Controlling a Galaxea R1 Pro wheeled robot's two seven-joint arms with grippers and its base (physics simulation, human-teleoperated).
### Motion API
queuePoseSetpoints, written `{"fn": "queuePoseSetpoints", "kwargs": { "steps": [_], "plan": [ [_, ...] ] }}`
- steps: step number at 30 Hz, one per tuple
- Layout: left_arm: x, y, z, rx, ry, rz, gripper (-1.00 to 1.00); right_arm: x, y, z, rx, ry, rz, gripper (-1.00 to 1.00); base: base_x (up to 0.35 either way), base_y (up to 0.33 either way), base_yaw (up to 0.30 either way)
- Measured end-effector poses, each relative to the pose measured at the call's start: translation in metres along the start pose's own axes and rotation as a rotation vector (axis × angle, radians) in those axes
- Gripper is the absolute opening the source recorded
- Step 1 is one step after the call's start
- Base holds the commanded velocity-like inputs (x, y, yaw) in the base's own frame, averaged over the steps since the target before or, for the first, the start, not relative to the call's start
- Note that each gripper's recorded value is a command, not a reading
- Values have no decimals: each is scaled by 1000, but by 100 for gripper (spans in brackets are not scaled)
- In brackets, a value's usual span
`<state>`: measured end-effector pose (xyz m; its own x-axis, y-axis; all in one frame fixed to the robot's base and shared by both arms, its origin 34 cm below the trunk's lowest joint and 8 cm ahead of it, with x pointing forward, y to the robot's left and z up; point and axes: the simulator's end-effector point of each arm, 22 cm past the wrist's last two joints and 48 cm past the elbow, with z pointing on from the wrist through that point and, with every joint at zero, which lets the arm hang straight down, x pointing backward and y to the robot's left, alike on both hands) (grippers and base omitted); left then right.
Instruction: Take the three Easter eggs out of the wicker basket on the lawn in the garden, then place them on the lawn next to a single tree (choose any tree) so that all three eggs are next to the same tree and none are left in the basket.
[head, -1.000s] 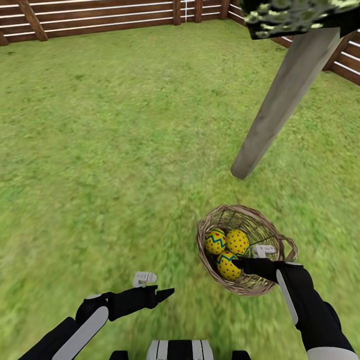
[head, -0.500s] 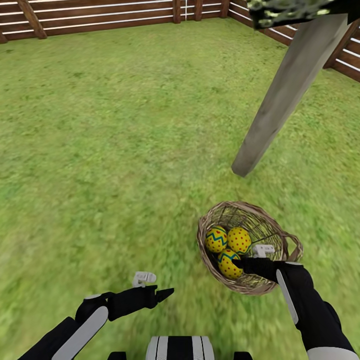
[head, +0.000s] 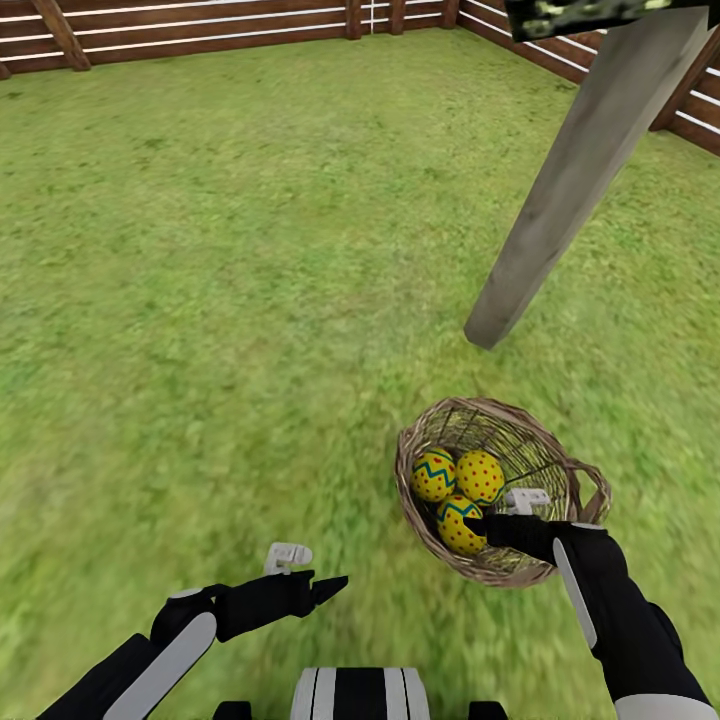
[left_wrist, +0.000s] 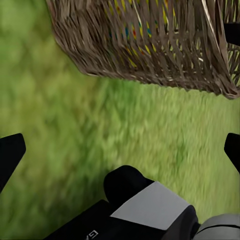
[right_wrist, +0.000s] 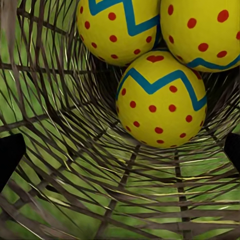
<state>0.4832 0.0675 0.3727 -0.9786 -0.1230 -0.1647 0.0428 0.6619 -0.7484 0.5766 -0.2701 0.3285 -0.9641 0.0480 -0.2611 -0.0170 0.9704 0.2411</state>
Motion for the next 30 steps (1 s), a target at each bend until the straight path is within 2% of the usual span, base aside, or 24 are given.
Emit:
{"fn": "queuePoseSetpoints", "kwargs": {
  "steps": [6, 10, 15, 23, 30],
  "plan": [
    [7, 3, -6, -6, 9, 6, 100, -11, 1, -4, -8, -23, -5, 100, 0, 0, 0],
    [23, 22, -14, -44, 36, -5, 100, -13, 3, -4, -10, -25, -10, 100, 0, 0, 0],
    [47, 47, -25, -94, 74, -28, 100, -11, 3, -3, -11, -20, -9, 100, 0, 0, 33],
    [78, 68, -28, -132, 121, -76, 100, -6, 3, 2, -13, -10, -7, 100, 0, 0, 60],
    [78, 66, -26, -122, 121, -80, 100, -2, 2, 6, -13, -3, -5, 100, 0, 0, 10]
  ]
}}
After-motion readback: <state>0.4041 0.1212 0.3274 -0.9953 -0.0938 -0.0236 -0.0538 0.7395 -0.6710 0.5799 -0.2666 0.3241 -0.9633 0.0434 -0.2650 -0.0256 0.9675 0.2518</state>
